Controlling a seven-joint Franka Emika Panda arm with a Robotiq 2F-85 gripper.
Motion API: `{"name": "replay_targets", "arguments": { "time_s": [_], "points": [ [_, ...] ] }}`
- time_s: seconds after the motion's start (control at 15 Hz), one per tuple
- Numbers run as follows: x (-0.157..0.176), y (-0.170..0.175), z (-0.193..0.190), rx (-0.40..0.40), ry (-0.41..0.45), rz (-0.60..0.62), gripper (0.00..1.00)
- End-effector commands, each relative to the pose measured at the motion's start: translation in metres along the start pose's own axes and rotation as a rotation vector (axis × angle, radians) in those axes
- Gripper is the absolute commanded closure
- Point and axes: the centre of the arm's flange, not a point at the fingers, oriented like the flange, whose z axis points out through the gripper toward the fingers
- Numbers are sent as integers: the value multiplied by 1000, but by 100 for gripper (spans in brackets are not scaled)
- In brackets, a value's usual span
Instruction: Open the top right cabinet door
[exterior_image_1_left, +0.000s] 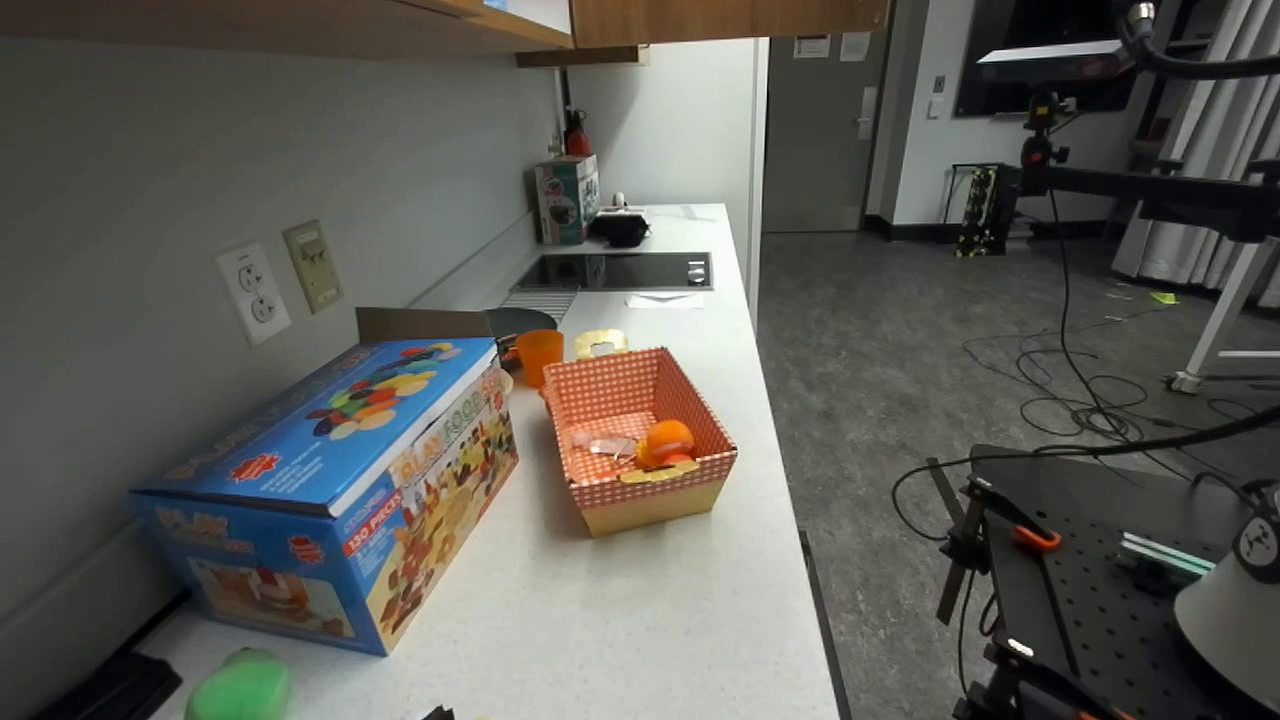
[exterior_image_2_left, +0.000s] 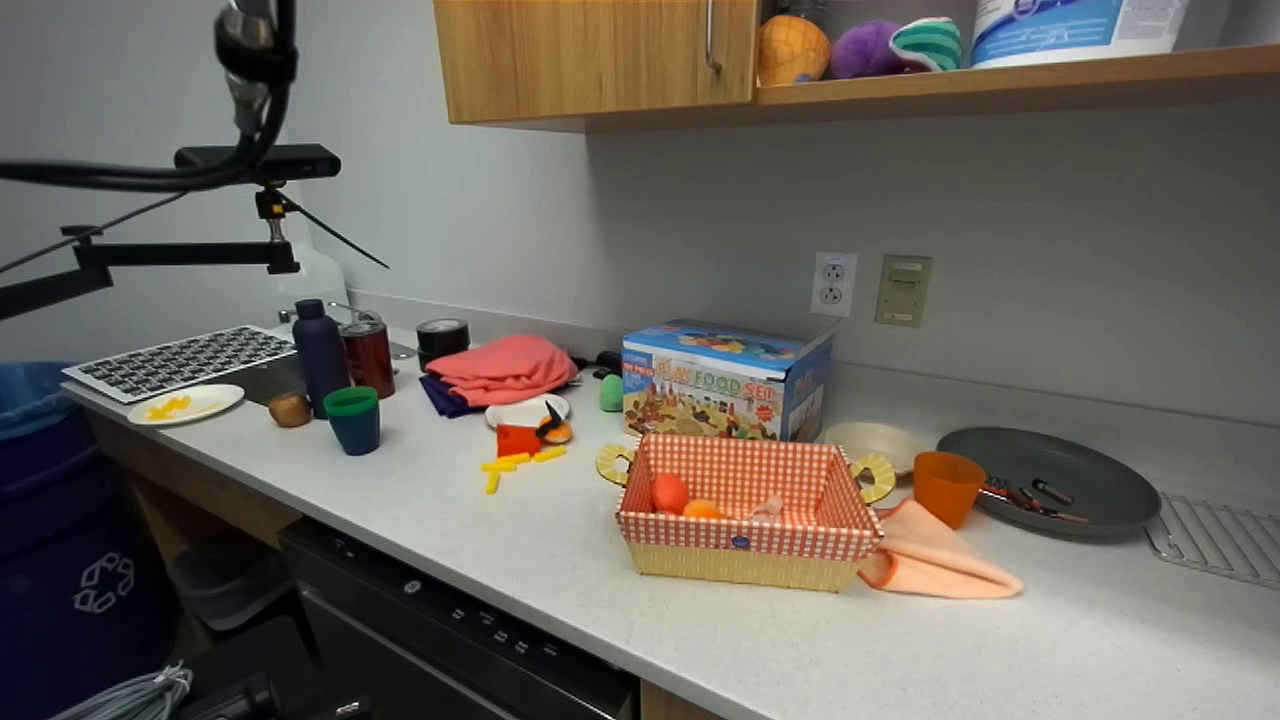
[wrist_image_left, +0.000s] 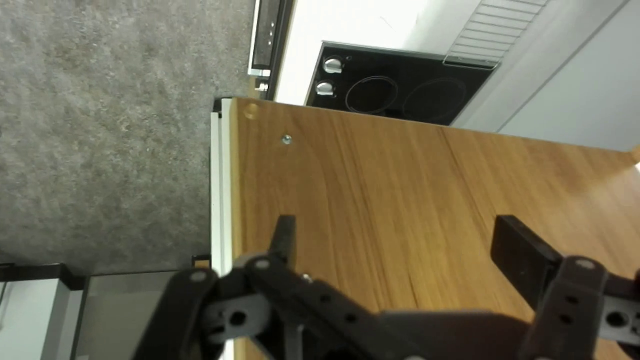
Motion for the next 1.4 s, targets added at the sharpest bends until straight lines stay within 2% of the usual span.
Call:
{"name": "replay_targets", "arguments": {
  "time_s": [0.0,0.27,0.33,0.53,0.8,1.13,1.33],
  "points": [
    [-1,-6,-15,73,-40,-18,0],
    [-4,-8,-20,98,-24,-15,0],
    [-4,-8,-20,87,2,-6,0],
    [1,-11,-18,38,163,49,0],
    [8,-14,-16,6,293,110,0],
    [14,-11,-7,-63,414,180,0],
    [17,-7,-3,-98,453,209,0]
  ]
}}
